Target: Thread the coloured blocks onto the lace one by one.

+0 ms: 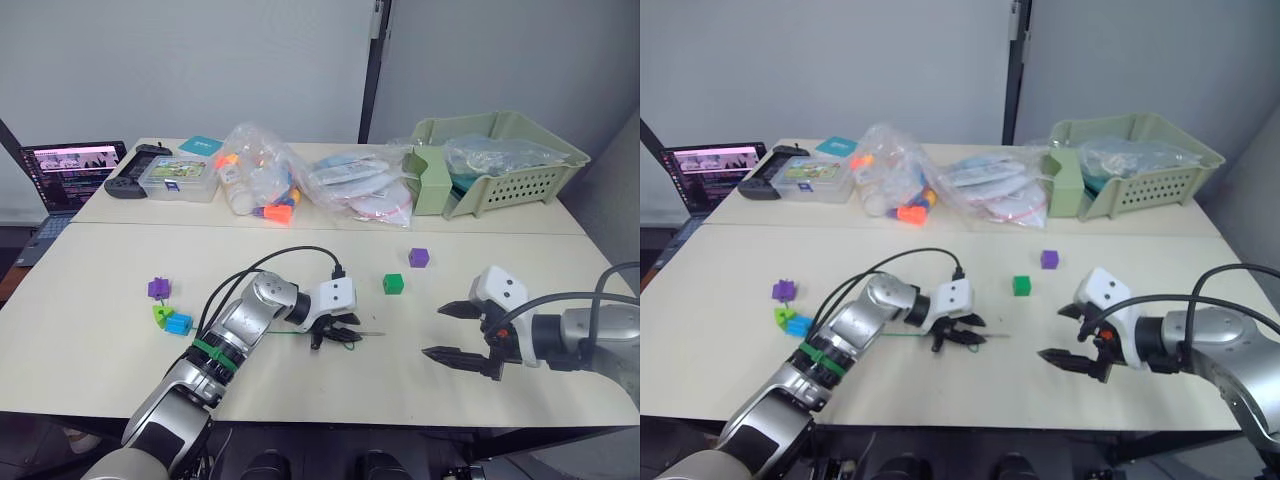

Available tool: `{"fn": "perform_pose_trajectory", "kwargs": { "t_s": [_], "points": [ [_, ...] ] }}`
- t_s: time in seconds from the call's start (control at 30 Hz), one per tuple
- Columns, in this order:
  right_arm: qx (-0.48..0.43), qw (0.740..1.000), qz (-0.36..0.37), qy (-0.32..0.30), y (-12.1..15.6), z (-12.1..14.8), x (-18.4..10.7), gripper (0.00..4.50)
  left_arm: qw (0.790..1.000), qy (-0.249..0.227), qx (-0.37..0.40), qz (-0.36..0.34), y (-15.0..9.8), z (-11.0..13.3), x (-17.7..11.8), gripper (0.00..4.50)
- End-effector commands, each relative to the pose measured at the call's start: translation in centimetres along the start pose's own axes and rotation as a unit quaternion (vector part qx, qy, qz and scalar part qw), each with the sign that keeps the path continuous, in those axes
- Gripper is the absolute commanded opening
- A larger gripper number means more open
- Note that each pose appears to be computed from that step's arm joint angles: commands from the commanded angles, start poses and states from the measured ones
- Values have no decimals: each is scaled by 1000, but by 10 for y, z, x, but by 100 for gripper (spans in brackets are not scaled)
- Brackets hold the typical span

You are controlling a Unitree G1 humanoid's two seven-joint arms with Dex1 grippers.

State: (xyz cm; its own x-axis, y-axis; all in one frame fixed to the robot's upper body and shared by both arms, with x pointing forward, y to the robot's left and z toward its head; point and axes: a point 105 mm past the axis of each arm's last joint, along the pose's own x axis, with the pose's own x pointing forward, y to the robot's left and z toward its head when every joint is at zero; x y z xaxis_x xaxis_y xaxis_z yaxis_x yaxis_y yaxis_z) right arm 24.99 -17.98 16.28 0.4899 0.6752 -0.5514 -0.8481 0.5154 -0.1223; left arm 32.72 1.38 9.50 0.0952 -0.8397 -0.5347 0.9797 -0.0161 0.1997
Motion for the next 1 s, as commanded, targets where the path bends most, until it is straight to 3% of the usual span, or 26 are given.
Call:
{"fn": "perform_pose_trajectory", "kwargs": {
  "t_s": [0.03, 0.17, 0.2, 0.33, 0.53, 0.63, 0.77, 1.0],
  "points": [
    [-18, 1000, -8, -12, -3, 9, -1, 450, 1000, 3, 12, 0, -2, 4, 1, 168],
    [-20, 1000, -10, -9, -5, 10, 0, 450, 1000, 3, 10, -1, -4, 4, 0, 168],
    [-21, 1000, -11, -9, -6, 10, 0, 450, 1000, 4, 11, -1, -4, 4, -1, 117],
    [-22, 1000, -13, -9, -7, 10, 1, 450, 1000, -1, 15, -3, -6, 3, 1, 5],
    [-25, 1000, -16, -7, -10, 10, 1, 450, 1000, -14, 16, 2, -6, 0, 3, 5],
    [-26, 1000, -15, -7, -10, 10, 1, 450, 998, -61, 22, 20, 1, 16, -3, 5],
    [-25, 1000, -14, -5, -12, 9, 1, 450, 995, -87, 33, 27, 6, 29, -11, 5],
    [-34, 999, -23, -9, -19, 11, 1, 450, 995, -89, 35, 37, 7, 32, -22, 5]
  ]
}}
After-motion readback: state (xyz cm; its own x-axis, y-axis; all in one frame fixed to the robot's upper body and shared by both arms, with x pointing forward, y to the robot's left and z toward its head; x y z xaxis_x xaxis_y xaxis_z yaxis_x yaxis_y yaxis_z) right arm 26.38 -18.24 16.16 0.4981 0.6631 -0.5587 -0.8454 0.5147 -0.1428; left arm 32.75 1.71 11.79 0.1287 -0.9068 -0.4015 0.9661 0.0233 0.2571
